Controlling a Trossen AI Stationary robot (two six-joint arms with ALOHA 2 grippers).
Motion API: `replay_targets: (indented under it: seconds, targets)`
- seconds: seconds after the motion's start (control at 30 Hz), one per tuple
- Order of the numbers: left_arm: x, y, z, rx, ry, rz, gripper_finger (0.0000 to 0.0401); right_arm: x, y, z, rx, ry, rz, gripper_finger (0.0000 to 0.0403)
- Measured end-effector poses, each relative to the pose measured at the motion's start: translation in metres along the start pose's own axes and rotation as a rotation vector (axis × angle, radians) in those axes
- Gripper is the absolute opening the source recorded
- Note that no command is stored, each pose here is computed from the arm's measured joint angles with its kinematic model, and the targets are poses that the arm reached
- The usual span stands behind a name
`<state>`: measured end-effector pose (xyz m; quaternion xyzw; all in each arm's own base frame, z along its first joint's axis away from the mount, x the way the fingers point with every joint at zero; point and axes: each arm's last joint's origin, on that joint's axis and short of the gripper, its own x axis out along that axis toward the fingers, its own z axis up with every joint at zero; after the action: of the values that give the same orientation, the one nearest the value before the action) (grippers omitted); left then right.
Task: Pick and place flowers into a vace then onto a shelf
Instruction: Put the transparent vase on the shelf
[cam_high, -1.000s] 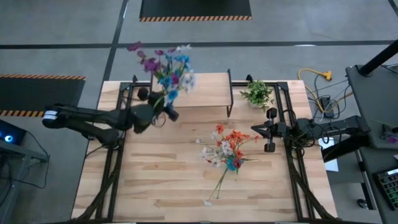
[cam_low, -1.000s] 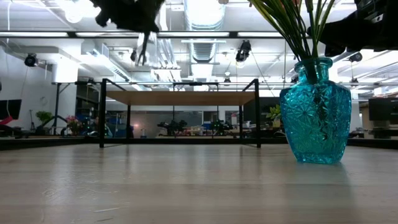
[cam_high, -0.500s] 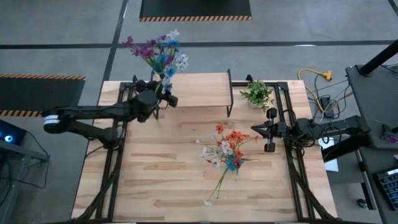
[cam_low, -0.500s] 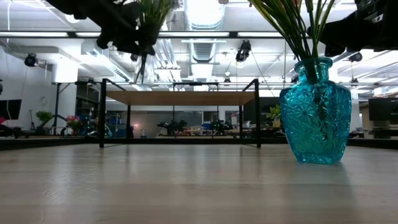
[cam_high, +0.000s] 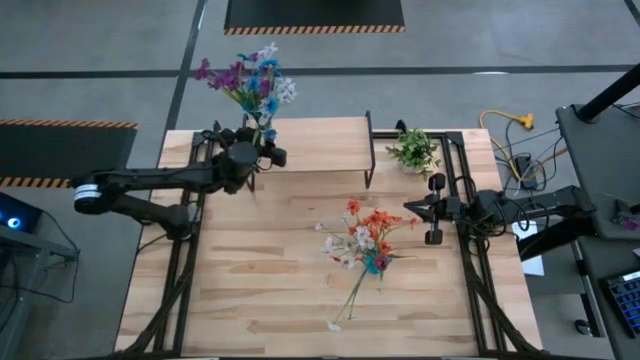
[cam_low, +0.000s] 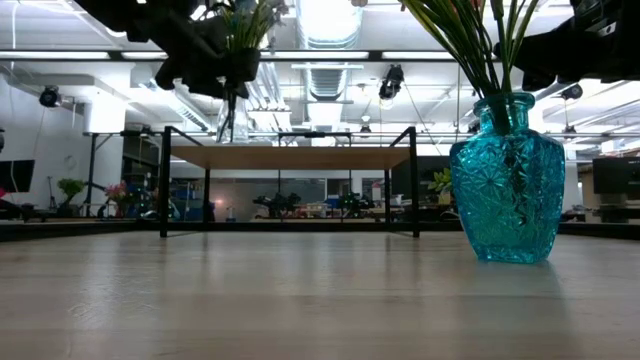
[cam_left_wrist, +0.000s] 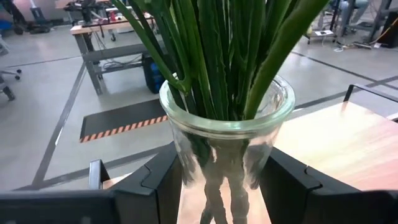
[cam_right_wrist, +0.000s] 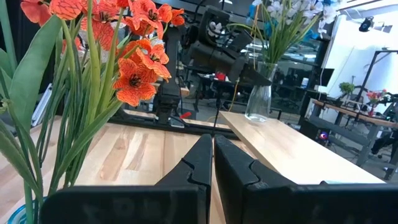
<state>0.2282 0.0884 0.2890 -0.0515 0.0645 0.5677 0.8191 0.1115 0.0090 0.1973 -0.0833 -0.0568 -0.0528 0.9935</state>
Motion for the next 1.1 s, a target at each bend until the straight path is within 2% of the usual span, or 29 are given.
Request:
replay_targets:
  seconds: [0.47,0.87,1.1]
  targets:
    - [0.011,-0.006,-0.011,-0.007,0.026,0.033,0.0167,0.0,0.0,0.0,0.0,0.002,0.001,0.0008]
    - [0.011,-0.006,-0.013,0.018,0.037,0.03,0.0229,0.0,0.0,0.0,-0.001,0.004,0.001,0.0008]
    - [0.008,-0.003,-0.008,0.075,0.025,0.024,0.026,0.0,0.0,0.0,-0.001,0.004,0.001,0.0008]
